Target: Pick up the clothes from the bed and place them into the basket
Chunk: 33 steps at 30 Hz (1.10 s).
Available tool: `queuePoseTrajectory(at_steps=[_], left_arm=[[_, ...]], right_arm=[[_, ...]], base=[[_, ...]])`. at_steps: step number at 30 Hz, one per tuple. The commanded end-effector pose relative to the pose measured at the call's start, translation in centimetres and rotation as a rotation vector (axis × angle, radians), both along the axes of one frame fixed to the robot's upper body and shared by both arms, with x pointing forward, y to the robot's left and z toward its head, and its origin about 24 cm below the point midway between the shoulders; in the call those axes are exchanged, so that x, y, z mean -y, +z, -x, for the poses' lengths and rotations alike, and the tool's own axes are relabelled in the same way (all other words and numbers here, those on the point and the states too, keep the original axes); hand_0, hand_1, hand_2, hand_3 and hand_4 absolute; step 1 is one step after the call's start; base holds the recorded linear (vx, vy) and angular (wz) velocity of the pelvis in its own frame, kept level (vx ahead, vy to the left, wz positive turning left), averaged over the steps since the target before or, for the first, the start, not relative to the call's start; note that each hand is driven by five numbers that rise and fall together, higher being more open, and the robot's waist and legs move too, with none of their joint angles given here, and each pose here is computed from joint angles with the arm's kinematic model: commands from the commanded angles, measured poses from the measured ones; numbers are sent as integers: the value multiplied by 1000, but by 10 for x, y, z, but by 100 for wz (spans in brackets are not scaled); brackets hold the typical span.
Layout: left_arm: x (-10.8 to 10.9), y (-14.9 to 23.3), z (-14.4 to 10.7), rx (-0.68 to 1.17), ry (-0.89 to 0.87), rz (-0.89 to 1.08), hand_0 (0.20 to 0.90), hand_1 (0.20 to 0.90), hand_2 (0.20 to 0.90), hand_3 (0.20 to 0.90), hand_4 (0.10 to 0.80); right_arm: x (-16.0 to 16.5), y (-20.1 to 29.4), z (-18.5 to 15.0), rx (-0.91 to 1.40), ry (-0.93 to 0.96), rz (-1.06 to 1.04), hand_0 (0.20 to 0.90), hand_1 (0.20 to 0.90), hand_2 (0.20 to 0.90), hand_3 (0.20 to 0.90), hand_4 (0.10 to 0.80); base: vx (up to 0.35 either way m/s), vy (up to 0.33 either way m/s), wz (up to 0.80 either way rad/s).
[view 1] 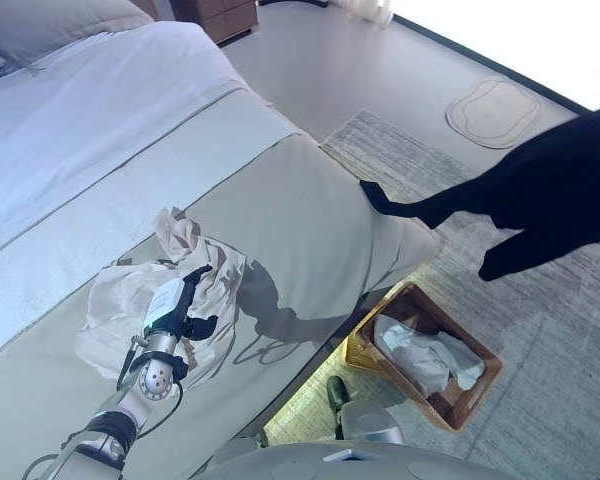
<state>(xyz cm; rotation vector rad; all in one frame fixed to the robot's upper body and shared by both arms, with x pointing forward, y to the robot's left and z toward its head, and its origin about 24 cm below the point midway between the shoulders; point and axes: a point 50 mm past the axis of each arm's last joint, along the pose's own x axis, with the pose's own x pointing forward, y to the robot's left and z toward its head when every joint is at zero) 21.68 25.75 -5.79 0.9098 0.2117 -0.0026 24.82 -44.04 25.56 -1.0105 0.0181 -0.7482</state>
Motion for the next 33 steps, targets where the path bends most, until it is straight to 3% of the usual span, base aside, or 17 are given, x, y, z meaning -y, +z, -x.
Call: queuePoseTrajectory(at_steps=[1,14,33], left_arm=[[-17,5,6,14,-23,-55,900,900,900,900,800],[-23,4,10,10,-5,-64,900,900,900,900,800],[-21,8,1,9,-33,-69,900,900,900,900,800]], right_arm=[[4,63,27,260,-44,152,300,300,300,200,100],[27,30,60,270,-117,71,300,300,300,200,100],[31,-34,57,109,-117,-54,300,300,300,200,100]], base=[[29,-35,-10],[-1,-24,-8],[-12,-29,-2]])
